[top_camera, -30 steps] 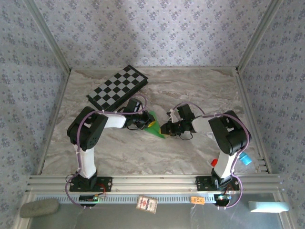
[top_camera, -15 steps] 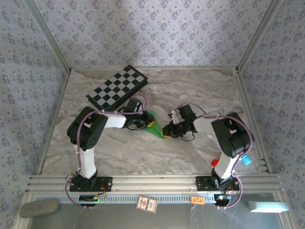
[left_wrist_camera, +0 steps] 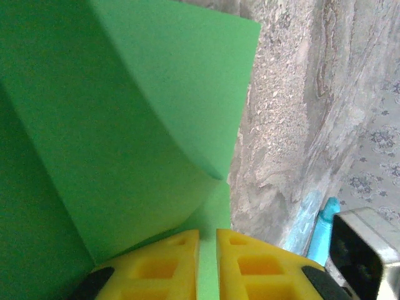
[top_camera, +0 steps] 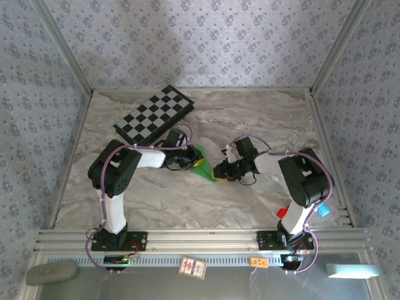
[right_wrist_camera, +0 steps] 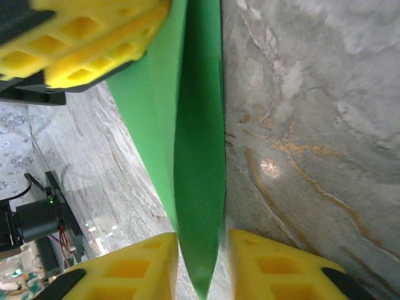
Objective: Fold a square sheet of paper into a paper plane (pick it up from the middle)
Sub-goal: Fourth fold the wing at the center of the table.
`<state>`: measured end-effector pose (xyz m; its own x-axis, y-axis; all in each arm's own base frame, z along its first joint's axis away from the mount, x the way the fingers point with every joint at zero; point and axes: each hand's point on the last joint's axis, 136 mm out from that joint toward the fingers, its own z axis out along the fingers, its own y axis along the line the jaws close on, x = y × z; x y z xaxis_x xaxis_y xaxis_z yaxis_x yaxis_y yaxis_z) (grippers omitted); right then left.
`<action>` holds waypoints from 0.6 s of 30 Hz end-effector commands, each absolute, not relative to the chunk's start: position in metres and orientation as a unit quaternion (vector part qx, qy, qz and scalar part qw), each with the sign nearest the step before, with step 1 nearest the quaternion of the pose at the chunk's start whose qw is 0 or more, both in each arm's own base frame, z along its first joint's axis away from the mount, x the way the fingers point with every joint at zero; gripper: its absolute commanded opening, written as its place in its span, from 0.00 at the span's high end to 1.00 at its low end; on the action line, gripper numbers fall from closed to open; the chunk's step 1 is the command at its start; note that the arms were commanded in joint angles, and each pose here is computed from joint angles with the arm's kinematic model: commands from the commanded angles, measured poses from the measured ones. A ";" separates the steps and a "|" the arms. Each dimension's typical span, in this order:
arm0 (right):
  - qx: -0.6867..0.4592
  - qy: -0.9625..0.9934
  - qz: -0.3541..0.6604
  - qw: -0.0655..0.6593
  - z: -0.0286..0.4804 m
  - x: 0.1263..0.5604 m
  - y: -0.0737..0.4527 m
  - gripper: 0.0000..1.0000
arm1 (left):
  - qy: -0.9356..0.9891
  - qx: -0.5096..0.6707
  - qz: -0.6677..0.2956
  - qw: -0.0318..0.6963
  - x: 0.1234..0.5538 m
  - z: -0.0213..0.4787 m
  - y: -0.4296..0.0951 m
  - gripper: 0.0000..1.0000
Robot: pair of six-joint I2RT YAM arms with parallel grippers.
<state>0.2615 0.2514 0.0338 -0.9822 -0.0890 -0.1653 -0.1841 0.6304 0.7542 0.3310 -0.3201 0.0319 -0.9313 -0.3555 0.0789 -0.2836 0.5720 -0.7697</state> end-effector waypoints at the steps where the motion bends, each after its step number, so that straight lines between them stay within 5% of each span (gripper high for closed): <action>1: -0.065 0.903 0.410 0.112 0.055 0.277 0.236 0.68 | 0.886 -0.172 -0.430 0.041 0.331 0.036 -0.321 0.85; 18: -0.115 0.886 0.444 0.068 0.055 0.271 0.284 0.81 | 0.884 -0.171 -0.434 0.042 0.333 0.038 -0.323 0.86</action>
<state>0.2694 0.2790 0.0552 -0.9616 -0.1370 -0.2379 -0.2720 0.5921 0.7586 0.3310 -0.3201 0.0319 -0.9313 -0.3555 0.0789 -0.2836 0.5720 -0.7697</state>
